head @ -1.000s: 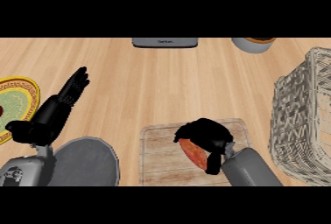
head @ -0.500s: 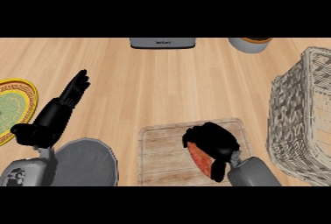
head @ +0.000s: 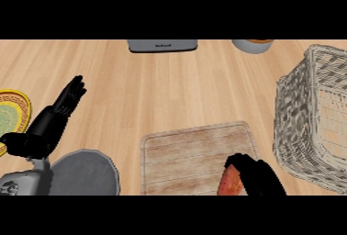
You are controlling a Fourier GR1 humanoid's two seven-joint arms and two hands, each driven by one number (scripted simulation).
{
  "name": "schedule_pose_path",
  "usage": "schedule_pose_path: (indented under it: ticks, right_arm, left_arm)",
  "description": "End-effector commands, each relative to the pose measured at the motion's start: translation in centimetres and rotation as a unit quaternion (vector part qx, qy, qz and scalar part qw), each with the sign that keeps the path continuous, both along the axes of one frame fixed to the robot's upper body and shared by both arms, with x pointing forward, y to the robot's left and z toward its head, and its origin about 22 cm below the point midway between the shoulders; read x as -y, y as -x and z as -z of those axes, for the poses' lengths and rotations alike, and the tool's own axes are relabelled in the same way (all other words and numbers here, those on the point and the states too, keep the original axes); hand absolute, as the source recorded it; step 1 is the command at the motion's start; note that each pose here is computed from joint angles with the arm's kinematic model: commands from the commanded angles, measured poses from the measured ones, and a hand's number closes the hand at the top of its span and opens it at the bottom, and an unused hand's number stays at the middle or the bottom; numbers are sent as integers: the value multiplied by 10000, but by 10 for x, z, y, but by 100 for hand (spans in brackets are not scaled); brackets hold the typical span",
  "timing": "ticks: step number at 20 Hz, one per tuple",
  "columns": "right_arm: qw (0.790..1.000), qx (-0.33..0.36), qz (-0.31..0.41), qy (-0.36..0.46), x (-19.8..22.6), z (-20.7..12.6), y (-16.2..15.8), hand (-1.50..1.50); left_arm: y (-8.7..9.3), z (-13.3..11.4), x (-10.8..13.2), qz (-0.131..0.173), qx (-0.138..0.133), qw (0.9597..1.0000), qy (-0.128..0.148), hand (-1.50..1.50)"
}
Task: Pick the sweet potato from the cutting board and place it in the basket
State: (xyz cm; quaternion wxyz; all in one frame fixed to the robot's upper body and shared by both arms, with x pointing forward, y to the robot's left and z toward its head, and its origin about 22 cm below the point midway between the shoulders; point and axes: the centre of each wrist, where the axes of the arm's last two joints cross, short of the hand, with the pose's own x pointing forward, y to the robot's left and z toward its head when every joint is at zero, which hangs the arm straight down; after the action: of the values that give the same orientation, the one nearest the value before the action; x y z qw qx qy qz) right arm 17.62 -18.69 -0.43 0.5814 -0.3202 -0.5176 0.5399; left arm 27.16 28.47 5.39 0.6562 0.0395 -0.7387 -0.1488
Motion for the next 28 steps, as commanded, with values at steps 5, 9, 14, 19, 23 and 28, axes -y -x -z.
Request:
schedule_pose_path:
  ticks: [5, 9, 14, 19, 23, 28]
  right_arm:
    - [9802, 484, 991, -1645, -14, -48, 71, 150]
    - [9448, 1467, 915, -2785, -20, -86, 88, 150]
    - [9075, 2162, 1070, -3438, -11, -155, 118, 150]
    - [9005, 2280, 1515, -3378, -7, -169, 132, 150]
    - [9059, 2441, 1731, -2996, 3, -175, 135, 150]
    - [9001, 2649, 2071, -2770, 2, -176, 125, 150]
  left_arm:
    - [16, -1, 15, 184, 45, 9998, 81, 0]
    - [7, -2, 13, 52, -8, 10000, 33, 0]
    - [7, 4, 9, 101, 21, 9999, -45, 0]
    - [0, 1, 15, 142, -36, 9999, -20, 0]
    - [0, -2, 20, 139, 36, 9999, 36, 0]
    - [-4, -15, 25, 225, 151, 9996, -79, 0]
